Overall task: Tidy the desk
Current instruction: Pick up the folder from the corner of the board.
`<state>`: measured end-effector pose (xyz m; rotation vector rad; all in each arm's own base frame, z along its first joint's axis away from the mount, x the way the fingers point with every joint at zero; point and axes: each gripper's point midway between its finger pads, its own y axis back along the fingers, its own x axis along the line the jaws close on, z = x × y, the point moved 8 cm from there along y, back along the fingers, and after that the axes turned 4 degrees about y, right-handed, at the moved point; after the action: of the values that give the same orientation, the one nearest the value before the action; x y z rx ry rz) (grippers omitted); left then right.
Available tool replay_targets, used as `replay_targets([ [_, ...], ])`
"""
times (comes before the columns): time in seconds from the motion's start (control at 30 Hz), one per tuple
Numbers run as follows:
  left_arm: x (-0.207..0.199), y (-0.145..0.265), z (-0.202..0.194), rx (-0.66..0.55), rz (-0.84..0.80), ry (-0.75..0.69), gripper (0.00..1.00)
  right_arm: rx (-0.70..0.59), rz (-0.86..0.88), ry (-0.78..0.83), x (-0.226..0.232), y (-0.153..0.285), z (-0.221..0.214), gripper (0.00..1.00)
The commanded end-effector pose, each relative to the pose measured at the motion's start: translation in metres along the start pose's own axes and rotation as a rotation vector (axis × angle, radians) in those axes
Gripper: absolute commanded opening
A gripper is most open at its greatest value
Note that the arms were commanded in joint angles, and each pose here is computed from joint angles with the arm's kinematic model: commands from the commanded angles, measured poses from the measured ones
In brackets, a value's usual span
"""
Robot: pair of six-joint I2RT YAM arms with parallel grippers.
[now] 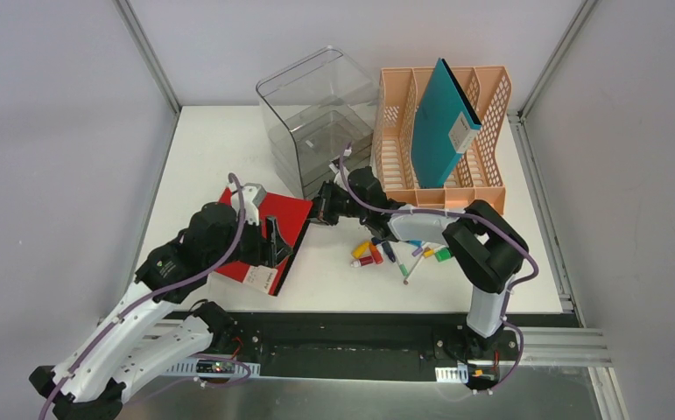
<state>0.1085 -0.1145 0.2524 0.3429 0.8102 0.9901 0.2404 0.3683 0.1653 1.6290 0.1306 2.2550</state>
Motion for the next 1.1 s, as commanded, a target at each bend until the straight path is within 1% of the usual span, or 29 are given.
replay_targets([
  [0.0,-0.017,0.023,0.007,-0.084,-0.169,-0.003,0.67,-0.024,0.135,0.102,0.042,0.02,0.012,0.0],
  [0.2,-0.024,0.049,0.008,-0.2,-0.294,-0.015,0.83,0.01,0.248,0.172,0.07,0.034,0.018,0.0],
  [0.3,-0.03,0.058,0.008,-0.26,-0.392,-0.009,0.92,0.028,0.315,0.234,0.089,0.049,0.022,0.0],
  [0.37,-0.039,0.06,0.009,-0.298,-0.497,0.004,0.98,0.041,0.36,0.278,0.099,0.058,0.023,0.0],
  [0.47,-0.055,0.064,0.015,-0.344,-0.663,0.003,0.99,0.053,0.407,0.318,0.11,0.074,0.026,0.0],
  [0.6,-0.073,0.074,0.026,-0.346,-0.798,-0.015,0.99,0.057,0.443,0.348,0.122,0.096,0.034,0.0],
  [0.67,-0.084,0.082,0.033,-0.348,-0.897,-0.033,0.99,0.057,0.47,0.353,0.126,0.107,0.039,0.0],
  [0.77,-0.101,0.09,0.045,-0.346,-1.022,-0.05,0.99,0.052,0.505,0.333,0.132,0.123,0.049,0.0],
  [0.93,-0.119,0.097,0.061,-0.296,-1.132,-0.046,0.99,0.03,0.525,0.348,0.146,0.157,0.066,0.0],
  [1.07,-0.13,0.102,0.066,-0.236,-1.239,-0.054,0.99,-0.027,0.54,0.389,0.163,0.192,0.082,0.0],
])
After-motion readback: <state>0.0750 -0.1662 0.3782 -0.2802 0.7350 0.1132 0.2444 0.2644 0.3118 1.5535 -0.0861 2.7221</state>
